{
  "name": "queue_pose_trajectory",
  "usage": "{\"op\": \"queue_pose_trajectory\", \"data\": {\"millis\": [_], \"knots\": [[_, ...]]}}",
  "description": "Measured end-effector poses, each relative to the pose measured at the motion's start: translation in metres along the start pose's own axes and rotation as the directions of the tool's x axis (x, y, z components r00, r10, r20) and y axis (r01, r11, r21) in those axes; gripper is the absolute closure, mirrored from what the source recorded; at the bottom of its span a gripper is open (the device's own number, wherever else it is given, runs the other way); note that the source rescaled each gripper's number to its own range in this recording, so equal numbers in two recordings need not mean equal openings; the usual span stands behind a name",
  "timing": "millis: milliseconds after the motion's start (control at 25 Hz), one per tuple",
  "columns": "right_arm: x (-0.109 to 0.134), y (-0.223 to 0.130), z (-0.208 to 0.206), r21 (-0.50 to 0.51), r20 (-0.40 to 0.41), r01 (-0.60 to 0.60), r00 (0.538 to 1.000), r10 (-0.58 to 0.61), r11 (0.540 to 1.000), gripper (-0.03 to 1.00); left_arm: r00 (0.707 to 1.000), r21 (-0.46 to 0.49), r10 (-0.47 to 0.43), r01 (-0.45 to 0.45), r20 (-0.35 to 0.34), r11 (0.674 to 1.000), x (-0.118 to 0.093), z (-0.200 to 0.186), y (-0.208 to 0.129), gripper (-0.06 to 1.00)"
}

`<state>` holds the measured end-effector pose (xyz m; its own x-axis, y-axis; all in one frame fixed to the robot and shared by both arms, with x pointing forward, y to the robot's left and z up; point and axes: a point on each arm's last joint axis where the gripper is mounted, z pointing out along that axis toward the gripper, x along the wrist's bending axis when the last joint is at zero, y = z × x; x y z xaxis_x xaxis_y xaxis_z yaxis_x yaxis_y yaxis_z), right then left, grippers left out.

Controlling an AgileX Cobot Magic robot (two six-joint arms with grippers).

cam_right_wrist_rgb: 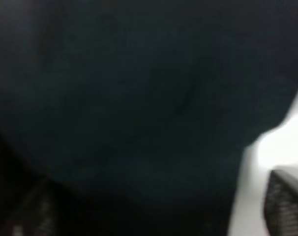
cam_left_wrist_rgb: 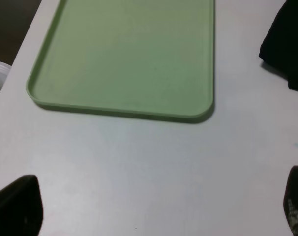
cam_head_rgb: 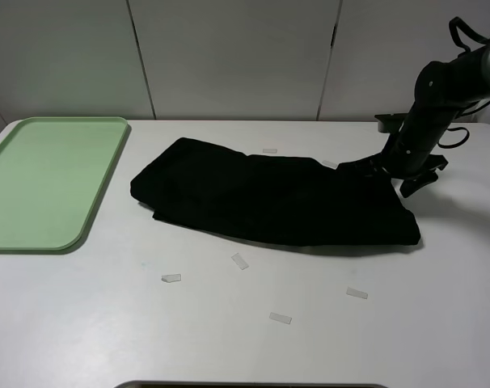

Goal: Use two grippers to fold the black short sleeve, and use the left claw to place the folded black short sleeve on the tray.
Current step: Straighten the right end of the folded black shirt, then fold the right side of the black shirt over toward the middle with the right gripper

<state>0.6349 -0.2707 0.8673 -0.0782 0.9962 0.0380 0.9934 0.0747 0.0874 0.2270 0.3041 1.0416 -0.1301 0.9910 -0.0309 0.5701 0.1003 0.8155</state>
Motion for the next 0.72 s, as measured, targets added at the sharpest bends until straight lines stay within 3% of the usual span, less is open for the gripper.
{"op": "queue_pose_trajectory", "data": {"millis": [200, 320, 560, 720], "knots": [[0.0055, -0.0001, 0.0009, 0.003, -0.022, -0.014, 1.0, 0.014, 1.0, 0.64, 1.0, 0.0, 0.0, 0.0, 0.0, 1.0, 0.0, 0.0, 0.0, -0.03], [0.0049, -0.0003, 0.0009, 0.004, -0.015, -0.007, 1.0, 0.007, 1.0, 0.84, 1.0, 0.0, 0.0, 0.0, 0.0, 1.0, 0.0, 0.0, 0.0, -0.03], [0.0035, -0.0008, 0.0003, 0.016, 0.0, -0.008, 1.0, 0.008, 1.0, 0.85, 1.0, 0.0, 0.0, 0.0, 0.0, 1.0, 0.0, 0.0, 0.0, -0.03], [-0.0013, -0.0011, -0.0059, 0.013, 0.055, 0.005, 0.998, -0.006, 1.0, 0.85, 1.0, 0.0, 0.0, 0.0, 0.0, 1.0, 0.0, 0.0, 0.0, -0.03]]}}
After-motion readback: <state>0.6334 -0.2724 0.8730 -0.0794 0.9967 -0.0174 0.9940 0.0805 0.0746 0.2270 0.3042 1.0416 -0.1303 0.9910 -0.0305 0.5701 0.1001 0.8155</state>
